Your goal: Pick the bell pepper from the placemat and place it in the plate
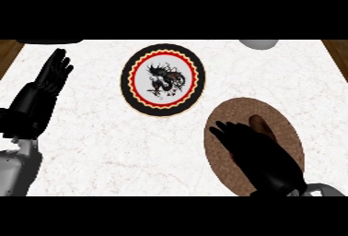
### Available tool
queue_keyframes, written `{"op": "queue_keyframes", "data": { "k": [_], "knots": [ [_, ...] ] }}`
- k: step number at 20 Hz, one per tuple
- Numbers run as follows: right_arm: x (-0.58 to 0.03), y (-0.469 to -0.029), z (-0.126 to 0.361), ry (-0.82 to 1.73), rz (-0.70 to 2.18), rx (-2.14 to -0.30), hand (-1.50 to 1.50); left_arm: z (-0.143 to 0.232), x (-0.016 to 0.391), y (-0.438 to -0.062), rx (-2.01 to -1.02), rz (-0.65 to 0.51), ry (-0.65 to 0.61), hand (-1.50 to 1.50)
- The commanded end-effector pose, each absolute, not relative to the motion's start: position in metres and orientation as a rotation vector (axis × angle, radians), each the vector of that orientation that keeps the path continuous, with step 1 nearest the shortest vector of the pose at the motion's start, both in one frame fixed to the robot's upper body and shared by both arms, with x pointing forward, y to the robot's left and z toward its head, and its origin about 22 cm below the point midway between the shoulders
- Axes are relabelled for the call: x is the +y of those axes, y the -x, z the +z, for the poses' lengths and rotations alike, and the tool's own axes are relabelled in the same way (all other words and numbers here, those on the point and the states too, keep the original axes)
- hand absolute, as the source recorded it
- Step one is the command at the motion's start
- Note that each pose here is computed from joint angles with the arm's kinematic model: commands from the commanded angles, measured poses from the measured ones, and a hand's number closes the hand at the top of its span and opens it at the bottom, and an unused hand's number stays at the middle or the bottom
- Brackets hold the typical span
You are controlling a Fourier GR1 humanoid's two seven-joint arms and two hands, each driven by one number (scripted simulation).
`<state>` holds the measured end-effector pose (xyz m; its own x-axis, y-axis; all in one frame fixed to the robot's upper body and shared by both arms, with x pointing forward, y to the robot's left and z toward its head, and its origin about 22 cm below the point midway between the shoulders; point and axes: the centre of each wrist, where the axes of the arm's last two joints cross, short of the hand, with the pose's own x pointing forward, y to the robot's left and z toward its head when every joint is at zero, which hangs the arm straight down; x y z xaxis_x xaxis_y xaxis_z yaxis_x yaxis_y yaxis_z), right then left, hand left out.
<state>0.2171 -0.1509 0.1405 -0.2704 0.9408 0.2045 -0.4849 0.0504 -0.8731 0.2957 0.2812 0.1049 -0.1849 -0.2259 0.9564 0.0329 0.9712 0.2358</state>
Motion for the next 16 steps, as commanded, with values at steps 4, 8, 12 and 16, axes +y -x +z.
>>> {"op": "queue_keyframes", "data": {
  "k": [4, 8, 12, 16],
  "knots": [
    [-0.137, -0.221, 0.152, 0.677, 1.521, -1.023, -1.50, 0.095, 0.276, -0.289, -1.749, -0.229, -0.138, 0.00],
    [-0.153, -0.239, 0.119, 0.773, 1.543, -0.897, -1.50, 0.102, 0.275, -0.292, -1.756, -0.238, -0.145, 0.00],
    [-0.161, -0.233, 0.117, 0.771, 1.532, -0.859, -1.50, 0.119, 0.286, -0.290, -1.753, -0.239, -0.150, 0.00],
    [-0.150, -0.252, 0.108, 0.770, 1.542, -0.836, -1.50, 0.099, 0.285, -0.292, -1.745, -0.222, -0.145, 0.00]
  ]
}}
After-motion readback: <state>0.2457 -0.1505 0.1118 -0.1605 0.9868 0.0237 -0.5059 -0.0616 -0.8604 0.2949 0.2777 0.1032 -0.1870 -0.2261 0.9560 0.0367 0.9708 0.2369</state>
